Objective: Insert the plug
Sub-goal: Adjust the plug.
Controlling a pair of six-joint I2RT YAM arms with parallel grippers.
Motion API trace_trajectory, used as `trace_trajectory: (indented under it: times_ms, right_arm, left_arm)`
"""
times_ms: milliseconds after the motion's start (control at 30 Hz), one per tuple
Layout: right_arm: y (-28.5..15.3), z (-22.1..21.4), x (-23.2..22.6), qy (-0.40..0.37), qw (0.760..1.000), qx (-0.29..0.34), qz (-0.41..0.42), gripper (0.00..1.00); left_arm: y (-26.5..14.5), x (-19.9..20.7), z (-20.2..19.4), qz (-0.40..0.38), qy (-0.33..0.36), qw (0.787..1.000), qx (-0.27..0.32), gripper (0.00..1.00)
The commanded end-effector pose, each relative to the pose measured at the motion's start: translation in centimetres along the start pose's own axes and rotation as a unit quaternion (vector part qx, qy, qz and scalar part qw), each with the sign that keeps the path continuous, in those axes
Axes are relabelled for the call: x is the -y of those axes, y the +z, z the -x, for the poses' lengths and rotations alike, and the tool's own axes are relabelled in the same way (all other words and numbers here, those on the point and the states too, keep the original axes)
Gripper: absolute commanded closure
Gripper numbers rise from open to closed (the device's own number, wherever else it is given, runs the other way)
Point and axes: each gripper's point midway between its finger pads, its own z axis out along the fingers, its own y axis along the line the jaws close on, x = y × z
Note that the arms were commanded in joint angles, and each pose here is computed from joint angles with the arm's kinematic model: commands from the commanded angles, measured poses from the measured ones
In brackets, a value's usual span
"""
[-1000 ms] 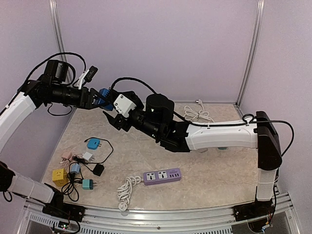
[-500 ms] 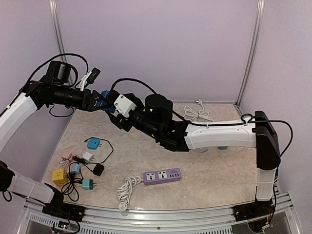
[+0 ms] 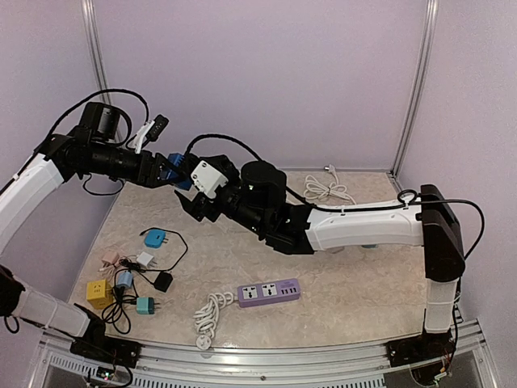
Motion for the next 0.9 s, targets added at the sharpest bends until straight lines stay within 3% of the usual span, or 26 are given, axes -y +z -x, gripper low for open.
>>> trace_trajectory:
  times_ms: [0, 100, 167, 433, 600, 867]
  right_arm:
    - [-1.7, 0.3, 0.3, 0.009, 0.999, -0.012, 0.039, 0.02]
    - [-4.9, 0.9, 0.0, 0.019, 0.991, -0.024, 0.132, 0.0]
    - [-7.2, 0.7, -0.5, 0.054, 0.974, -0.033, 0.219, 0.0]
    - [-9.1, 1.8, -2.1, 0.105, 0.922, -0.032, 0.372, 0.0]
    - [-7.1, 2.0, -2.8, 0.147, 0.906, -0.056, 0.393, 0.0]
    - [-6.6, 3.0, -4.9, 0.151, 0.897, -0.014, 0.414, 0.0]
  left_arm:
    - [-0.9, -1.8, 0.1, 0.095, 0.112, 0.989, -0.008, 1.0]
    - [-2.4, -3.3, -0.3, 0.191, 0.234, 0.952, -0.044, 1.0]
    - [-3.4, -3.0, -0.9, 0.205, 0.297, 0.93, -0.074, 1.0]
    - [-4.4, 5.1, -3.1, 0.029, 0.388, 0.915, -0.105, 1.0]
    - [-4.0, 6.7, -4.6, -0.011, 0.418, 0.899, -0.132, 1.0]
    - [-3.3, 7.9, -5.2, -0.038, 0.43, 0.89, -0.146, 1.0]
